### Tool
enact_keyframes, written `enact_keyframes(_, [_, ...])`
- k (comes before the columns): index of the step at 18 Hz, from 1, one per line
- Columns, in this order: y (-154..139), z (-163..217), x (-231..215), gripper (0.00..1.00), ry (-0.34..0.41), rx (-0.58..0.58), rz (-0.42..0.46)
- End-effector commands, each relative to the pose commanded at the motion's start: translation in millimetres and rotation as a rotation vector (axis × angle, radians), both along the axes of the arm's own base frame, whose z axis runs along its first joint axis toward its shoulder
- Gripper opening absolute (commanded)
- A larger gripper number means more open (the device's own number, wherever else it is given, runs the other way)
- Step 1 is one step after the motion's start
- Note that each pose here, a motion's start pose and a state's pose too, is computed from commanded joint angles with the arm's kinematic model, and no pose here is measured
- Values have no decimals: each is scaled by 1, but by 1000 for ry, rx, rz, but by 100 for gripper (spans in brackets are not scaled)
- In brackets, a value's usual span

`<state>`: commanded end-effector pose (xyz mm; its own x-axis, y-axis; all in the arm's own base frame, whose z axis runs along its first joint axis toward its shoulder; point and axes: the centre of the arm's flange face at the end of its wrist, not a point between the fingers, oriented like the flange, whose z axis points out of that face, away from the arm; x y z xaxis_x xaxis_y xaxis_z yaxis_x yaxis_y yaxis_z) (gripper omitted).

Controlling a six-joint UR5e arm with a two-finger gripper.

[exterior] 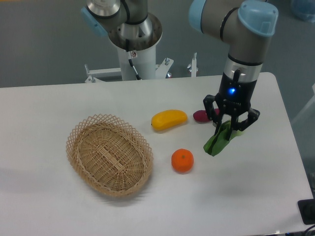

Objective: Pick up the green vegetable from the table

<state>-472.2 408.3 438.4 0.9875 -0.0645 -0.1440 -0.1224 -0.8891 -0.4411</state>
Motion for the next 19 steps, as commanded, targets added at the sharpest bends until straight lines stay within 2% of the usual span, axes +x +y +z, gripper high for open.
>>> enact_keyframes(19, [3,3,1,36,-1,6,13])
